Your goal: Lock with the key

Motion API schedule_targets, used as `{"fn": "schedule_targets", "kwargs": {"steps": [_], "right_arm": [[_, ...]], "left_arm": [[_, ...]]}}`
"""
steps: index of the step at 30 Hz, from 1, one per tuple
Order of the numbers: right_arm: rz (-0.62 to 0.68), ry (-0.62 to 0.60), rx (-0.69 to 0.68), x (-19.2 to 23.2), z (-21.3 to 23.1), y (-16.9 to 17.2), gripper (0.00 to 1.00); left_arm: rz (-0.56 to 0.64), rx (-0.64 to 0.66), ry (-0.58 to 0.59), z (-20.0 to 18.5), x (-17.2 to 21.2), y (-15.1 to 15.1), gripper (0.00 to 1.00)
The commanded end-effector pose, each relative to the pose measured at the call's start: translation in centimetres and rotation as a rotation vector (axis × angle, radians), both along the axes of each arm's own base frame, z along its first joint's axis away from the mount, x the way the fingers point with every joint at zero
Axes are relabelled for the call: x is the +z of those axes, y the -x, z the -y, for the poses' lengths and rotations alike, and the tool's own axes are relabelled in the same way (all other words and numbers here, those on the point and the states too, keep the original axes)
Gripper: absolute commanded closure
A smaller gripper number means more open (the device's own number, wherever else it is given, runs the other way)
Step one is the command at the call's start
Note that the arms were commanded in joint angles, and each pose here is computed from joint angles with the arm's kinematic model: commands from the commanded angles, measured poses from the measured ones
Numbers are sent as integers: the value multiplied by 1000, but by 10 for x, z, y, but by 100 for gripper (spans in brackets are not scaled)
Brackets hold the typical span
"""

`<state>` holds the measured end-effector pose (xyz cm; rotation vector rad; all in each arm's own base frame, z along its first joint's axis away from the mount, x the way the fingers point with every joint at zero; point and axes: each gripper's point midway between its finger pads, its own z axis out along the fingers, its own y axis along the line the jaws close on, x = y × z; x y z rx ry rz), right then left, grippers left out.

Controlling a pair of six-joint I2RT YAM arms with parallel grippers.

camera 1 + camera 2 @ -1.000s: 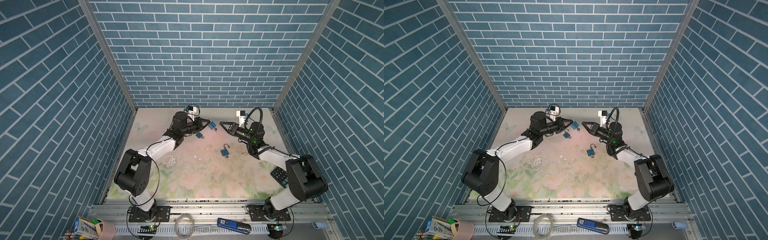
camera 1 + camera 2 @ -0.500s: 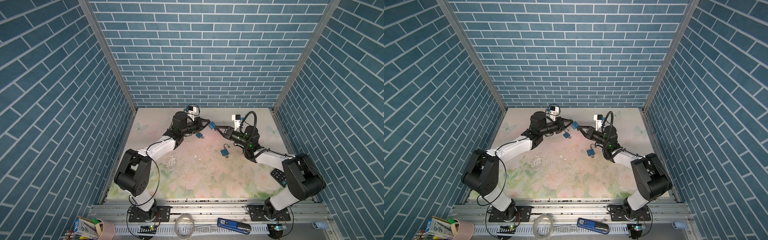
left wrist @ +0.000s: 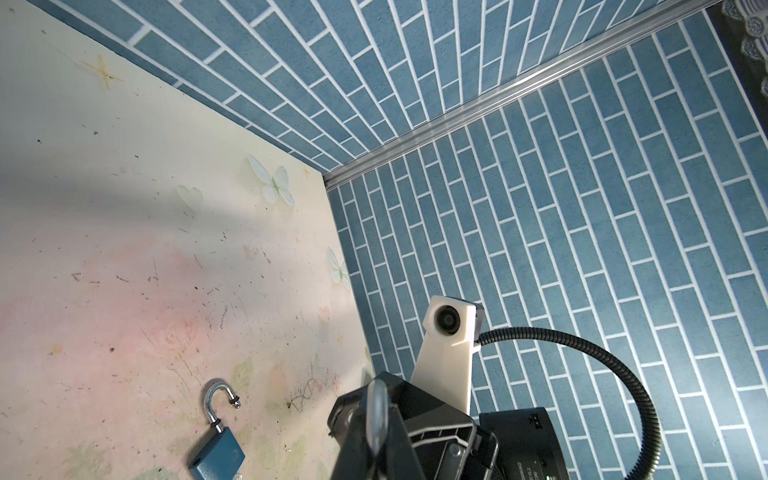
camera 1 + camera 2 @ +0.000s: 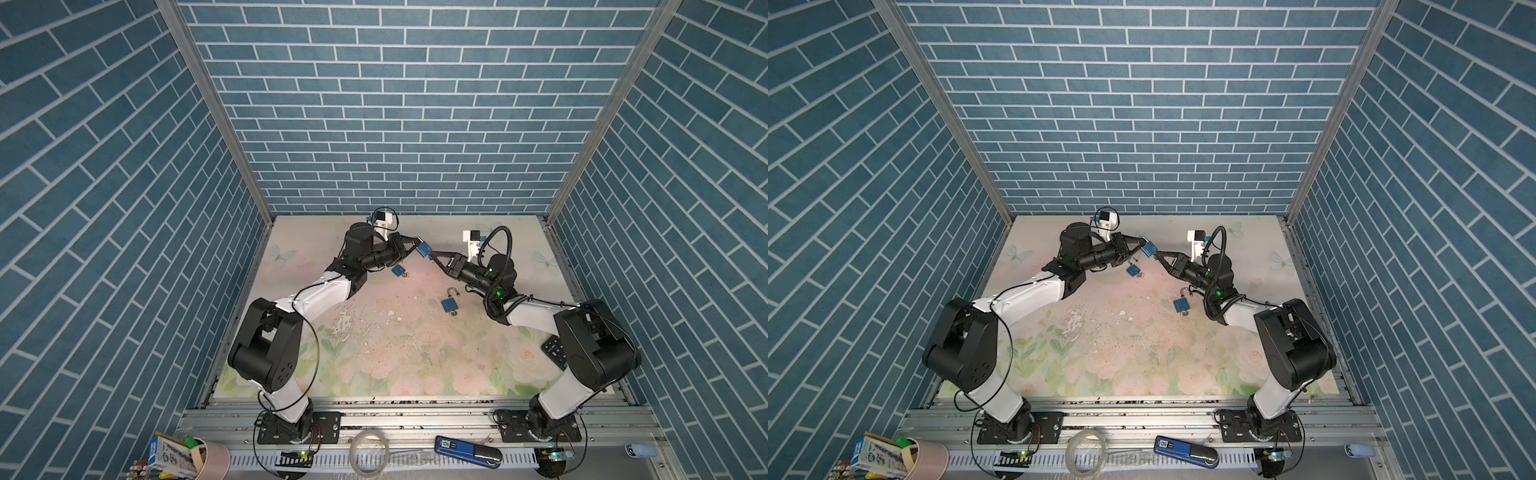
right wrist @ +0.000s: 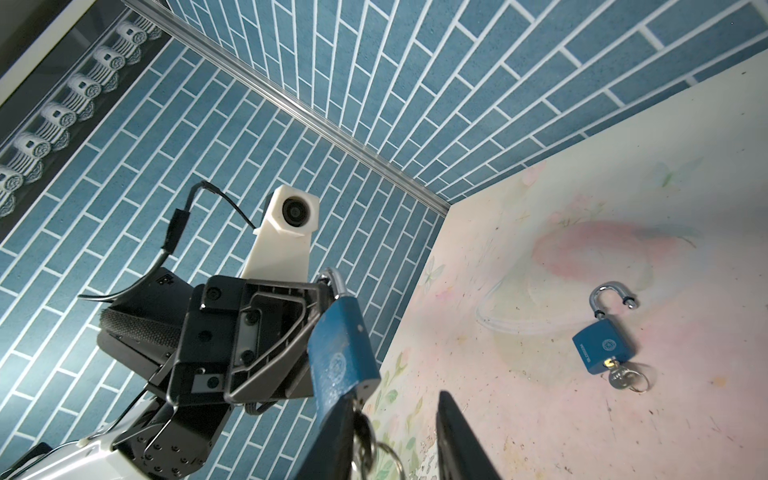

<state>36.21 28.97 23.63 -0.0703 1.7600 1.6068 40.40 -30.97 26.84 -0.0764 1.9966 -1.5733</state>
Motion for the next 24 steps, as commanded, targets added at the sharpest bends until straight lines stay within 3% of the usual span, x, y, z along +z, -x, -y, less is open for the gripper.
{"fn": "schedule_targets", "kwargs": {"steps": [1,19,24], "right_arm": [[18,-43,26,8,-4,6,68],[32,-97,42,17,-6,10,82],[21,-115,48,15,-7,9,78]], "left_arm": [[59,-4,33,2,15,-4,100],[56,-6,39,2,12,-5,100],[67,3,47,1,14,-4,100]]}}
